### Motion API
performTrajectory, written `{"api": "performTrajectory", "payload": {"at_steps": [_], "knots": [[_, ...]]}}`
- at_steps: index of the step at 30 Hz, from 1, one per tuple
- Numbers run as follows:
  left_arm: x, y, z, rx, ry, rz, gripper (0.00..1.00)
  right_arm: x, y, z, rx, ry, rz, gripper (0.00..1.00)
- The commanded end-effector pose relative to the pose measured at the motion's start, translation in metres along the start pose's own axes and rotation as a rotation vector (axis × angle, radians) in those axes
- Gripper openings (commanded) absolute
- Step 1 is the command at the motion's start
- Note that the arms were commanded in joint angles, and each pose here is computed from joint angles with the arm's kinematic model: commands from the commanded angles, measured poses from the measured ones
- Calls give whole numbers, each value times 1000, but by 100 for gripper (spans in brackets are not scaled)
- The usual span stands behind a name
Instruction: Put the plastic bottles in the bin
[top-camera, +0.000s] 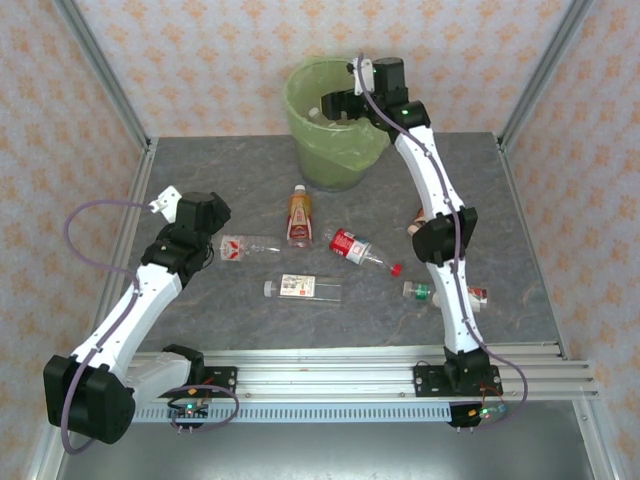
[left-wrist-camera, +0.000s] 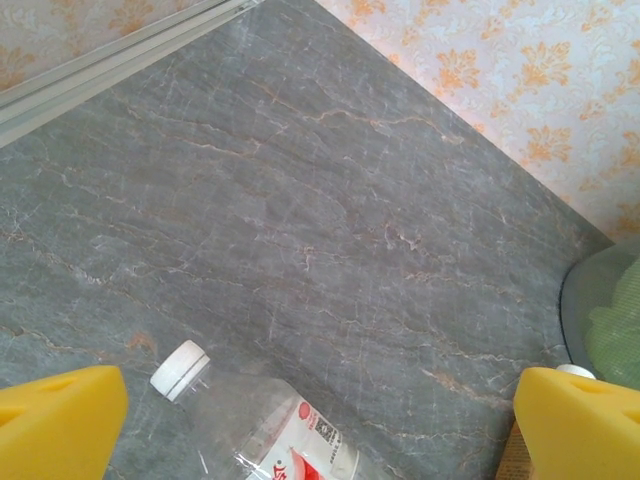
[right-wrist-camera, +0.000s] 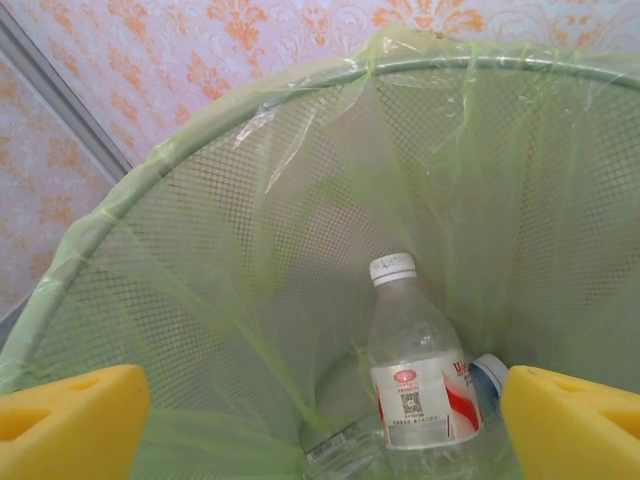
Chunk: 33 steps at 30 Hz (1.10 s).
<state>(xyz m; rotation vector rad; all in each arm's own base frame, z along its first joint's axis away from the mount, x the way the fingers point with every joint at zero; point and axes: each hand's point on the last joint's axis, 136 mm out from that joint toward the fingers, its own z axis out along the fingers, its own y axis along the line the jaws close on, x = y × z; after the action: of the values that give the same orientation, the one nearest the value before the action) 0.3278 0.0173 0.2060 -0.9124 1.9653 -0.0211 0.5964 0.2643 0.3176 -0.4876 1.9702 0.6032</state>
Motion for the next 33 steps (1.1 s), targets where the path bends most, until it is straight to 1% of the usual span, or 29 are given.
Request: {"api": "performTrajectory", "payload": {"at_steps": [1,4,10,15,21,26,29,31,33], "knots": [[7,10,2,-42,31,15,100,-50,23,-66,24,-89,-58,96],[13,7,2,-27,71,-2,100,-59,32,-88,20,-101,-66,100],[27,3,1,-11,149,-62,100,-75,52,-128,-3,-118,-58,99],[46,14,2,-67,217,-193,100,-84,66,-158,-21,-123,-44,99],[73,27,9,-150,294,-319,100,-69,70,-182,8,-69,-64,99],[93,35,21,-203,330,-369,100,-47,69,-206,64,-60,-134,99],[97,32,28,-206,332,-389,100,-27,70,-216,69,-23,-141,99],[102,31,33,-219,341,-427,100,-12,71,-218,66,0,-129,99],[105,26,37,-211,354,-457,100,1,70,-218,62,-3,-103,99]]}}
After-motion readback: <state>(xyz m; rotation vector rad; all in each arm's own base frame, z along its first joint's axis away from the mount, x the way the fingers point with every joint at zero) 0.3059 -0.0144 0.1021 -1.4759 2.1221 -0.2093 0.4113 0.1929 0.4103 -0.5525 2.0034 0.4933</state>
